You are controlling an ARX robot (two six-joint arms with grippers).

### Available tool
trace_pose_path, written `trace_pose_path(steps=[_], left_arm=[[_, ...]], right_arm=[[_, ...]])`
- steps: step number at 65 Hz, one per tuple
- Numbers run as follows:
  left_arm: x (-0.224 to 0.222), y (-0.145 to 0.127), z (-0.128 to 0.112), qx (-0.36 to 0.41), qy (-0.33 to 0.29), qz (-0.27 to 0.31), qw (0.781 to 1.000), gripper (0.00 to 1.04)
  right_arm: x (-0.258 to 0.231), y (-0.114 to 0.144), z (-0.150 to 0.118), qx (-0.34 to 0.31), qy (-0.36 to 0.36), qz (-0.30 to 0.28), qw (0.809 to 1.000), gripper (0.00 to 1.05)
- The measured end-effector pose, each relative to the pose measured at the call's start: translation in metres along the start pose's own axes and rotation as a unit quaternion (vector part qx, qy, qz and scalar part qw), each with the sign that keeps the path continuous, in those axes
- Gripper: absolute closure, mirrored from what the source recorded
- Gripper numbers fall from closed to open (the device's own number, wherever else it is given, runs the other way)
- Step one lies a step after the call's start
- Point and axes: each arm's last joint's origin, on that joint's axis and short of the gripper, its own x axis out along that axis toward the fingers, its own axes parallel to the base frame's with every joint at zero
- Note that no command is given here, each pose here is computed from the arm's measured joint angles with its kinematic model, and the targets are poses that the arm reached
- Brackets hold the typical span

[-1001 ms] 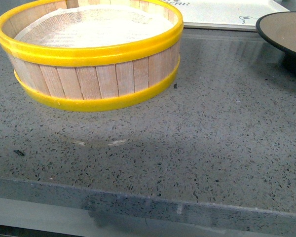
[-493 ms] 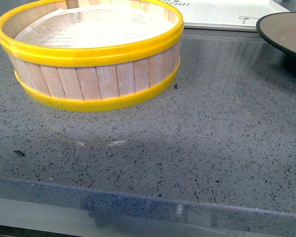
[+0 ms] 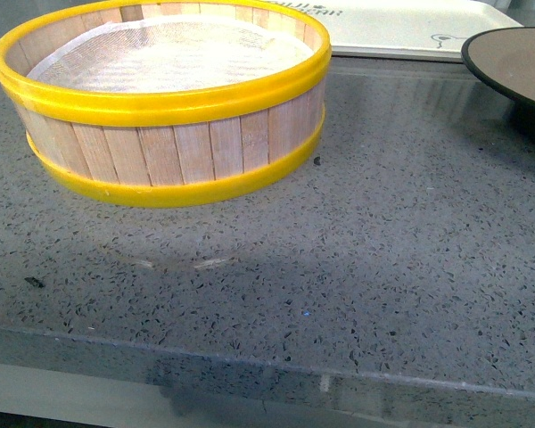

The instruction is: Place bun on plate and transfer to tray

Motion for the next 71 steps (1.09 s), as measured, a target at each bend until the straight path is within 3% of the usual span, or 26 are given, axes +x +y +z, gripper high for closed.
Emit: trace_pose_path(steps=[9, 45, 58, 71], left_arm=[[0.000, 0.000, 0.000, 0.000, 0.000, 0.000, 1.000, 0.07], [0.000, 0.000, 0.000, 0.000, 0.000, 0.000, 1.000, 0.07], [0.000, 0.000, 0.000, 0.000, 0.000, 0.000, 1.000, 0.07], [0.000, 0.000, 0.000, 0.000, 0.000, 0.000, 1.000, 0.07]], right_arm=[[0.005, 0.000, 0.000, 0.046, 0.010, 0.012, 0.999, 0.09], [0.014, 0.008, 0.002, 0.085, 0.024, 0.029, 0.996, 0.10], [0.019, 0.008, 0.001, 0.095, 0.032, 0.027, 0.995, 0.41], [0.022, 0.007, -0.002, 0.099, 0.040, 0.024, 0.994, 0.85]])
